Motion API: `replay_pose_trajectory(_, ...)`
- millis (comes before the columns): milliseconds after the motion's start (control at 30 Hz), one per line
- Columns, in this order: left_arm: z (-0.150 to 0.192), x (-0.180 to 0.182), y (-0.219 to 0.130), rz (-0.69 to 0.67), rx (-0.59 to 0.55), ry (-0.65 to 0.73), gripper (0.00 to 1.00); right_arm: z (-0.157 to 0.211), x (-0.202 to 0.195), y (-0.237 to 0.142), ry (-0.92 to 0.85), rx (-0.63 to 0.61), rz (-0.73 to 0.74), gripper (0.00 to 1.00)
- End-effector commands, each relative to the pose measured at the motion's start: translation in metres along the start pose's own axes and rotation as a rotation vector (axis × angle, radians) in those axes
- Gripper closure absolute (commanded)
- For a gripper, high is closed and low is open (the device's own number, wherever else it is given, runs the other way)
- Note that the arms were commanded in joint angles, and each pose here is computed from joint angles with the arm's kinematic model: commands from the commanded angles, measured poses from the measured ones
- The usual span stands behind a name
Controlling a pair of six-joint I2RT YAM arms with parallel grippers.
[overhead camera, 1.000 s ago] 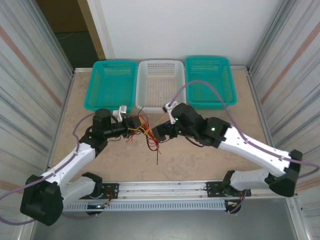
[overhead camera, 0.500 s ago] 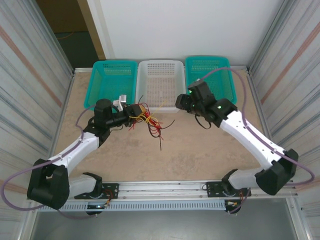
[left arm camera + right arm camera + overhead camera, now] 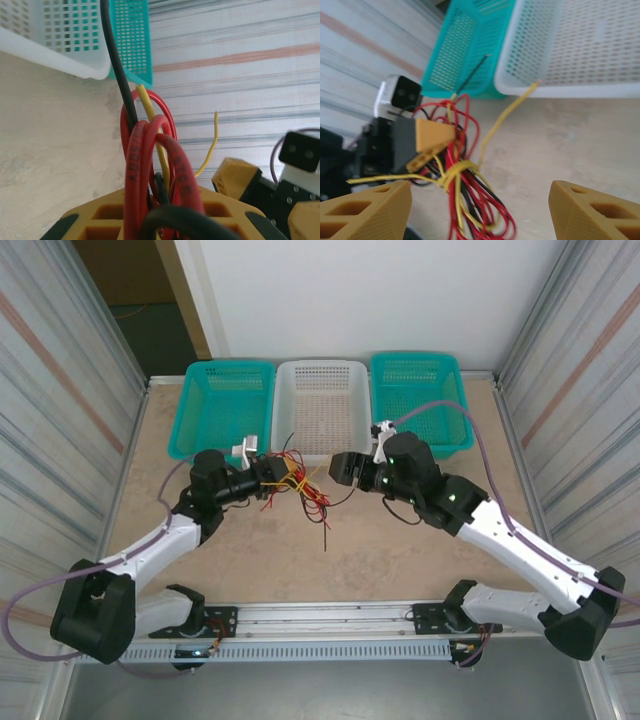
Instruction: Untangle the cables
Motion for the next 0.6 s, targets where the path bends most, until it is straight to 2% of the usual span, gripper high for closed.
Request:
replay_pose_trajectory(0, 0.006, -0.023, -0.003, 0.099, 0.031, 0.11, 1.0, -0.011, -0.004, 0.012, 0.075, 0.04, -0.102, 0.19)
replay_pose_trajectory(33, 0.006, -0.024, -0.003, 0.108, 0.034, 0.119, 1.0, -0.013, -0.008, 0.016, 0.098, 0.037, -0.127, 0.16)
replay_pose_trajectory(133, 0.006, -0.024, -0.002, 0.121, 0.044, 0.129, 1.0, -0.018, -0.011, 0.023, 0.112, 0.015, -0.217, 0.26)
replay_pose_trajectory(233, 0.007, -0.024, -0.001, 0.138, 0.059, 0.132, 1.0, -0.022, -0.009, 0.029, 0.114, 0.041, -0.238, 0.44)
replay_pose_trajectory(300, 0.009, -0.027, -0.001, 0.15, 0.072, 0.143, 1.0, -0.024, -0.009, 0.034, 0.124, 0.051, -0.242, 0.49)
replay_pose_trajectory(500, 0.014, -0.032, -0.001, 0.166, 0.118, 0.177, 1.0, -0.021, -0.018, 0.045, 0.171, 0.061, -0.241, 0.57)
replay_pose_trajectory(567, 0.016, -0.033, -0.003, 0.171, 0.125, 0.182, 1.0, -0.02, -0.021, 0.046, 0.185, 0.053, -0.24, 0.66)
Point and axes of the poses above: each hand's point on the last joint's axis, 136 mm out from that joint toward the fingers, its own y axis out along the fingers, its own x axis along the line the jaws close on, z = x × y, the point moved 9 cm from there along -y, back along the fingers, and after that the axes turned 13 degrees about -y, right-handed, at the moved point
